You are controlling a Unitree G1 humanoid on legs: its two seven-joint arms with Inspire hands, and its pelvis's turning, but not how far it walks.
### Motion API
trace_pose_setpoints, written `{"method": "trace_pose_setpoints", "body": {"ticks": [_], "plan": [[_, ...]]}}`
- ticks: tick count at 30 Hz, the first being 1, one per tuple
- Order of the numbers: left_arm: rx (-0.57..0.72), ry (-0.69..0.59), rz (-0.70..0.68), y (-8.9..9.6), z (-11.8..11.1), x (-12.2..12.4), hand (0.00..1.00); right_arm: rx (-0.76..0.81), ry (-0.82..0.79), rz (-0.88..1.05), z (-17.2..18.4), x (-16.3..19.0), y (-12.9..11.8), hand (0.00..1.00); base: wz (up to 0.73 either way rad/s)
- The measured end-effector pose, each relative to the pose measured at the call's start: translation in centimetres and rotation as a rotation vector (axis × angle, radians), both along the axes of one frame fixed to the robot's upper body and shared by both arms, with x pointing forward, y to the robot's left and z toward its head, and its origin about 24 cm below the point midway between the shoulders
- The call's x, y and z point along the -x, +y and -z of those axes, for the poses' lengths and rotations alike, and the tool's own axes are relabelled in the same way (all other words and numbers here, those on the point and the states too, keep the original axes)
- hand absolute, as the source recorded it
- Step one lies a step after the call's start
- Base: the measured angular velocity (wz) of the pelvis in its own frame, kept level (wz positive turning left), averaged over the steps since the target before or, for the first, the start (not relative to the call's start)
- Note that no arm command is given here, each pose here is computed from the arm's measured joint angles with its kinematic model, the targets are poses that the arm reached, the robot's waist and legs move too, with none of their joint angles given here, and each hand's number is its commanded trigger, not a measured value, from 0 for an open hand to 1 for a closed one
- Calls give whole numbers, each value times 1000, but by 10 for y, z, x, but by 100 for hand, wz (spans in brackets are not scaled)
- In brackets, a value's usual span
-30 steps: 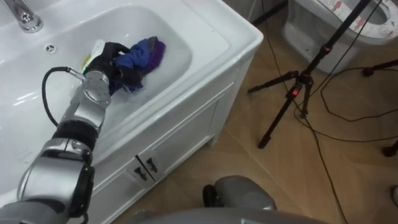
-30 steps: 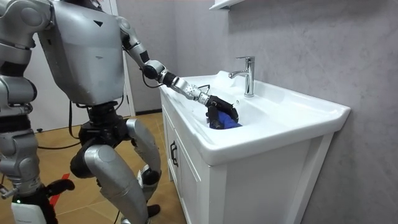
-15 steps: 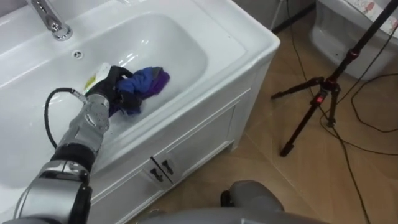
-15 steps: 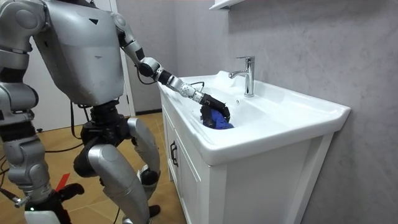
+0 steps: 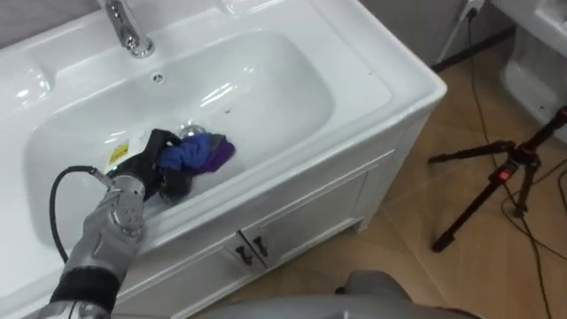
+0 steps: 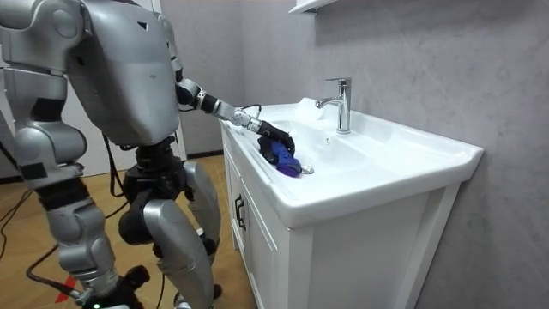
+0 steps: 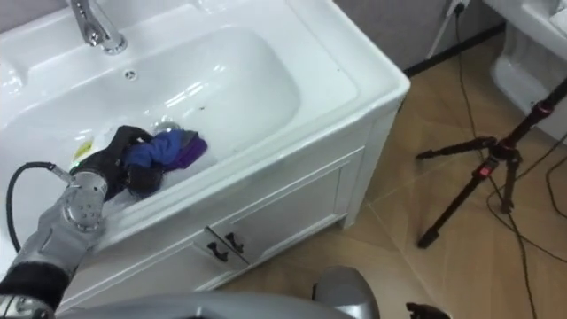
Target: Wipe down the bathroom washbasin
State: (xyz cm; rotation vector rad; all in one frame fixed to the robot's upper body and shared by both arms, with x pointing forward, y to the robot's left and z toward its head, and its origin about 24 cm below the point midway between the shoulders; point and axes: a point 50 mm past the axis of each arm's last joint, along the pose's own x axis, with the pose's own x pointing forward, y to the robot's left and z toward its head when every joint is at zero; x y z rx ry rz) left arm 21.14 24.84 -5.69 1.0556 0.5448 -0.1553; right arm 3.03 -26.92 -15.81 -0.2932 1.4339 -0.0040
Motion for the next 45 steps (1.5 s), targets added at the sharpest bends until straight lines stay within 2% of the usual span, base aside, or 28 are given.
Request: {"method": "trace_pose_setpoints", "body": {"ticks": [8,18,24,39,45], "plan": [[-29,47,108,-11,-19,2,100,9,-16,24,-2,-3,-4,0,17],[-27,122,132,-10,-33,12,100,9,-35,72,-4,-3,-10,0,16],[-87,173,132,-3,-41,18,100,25,-32,70,-6,-1,-19,0,7],[-225,264,196,4,-69,12,100,20,-2,87,-4,0,-19,0,5],[-254,314,153,24,-81,13,100,7,27,127,-4,13,-21,0,5]]}}
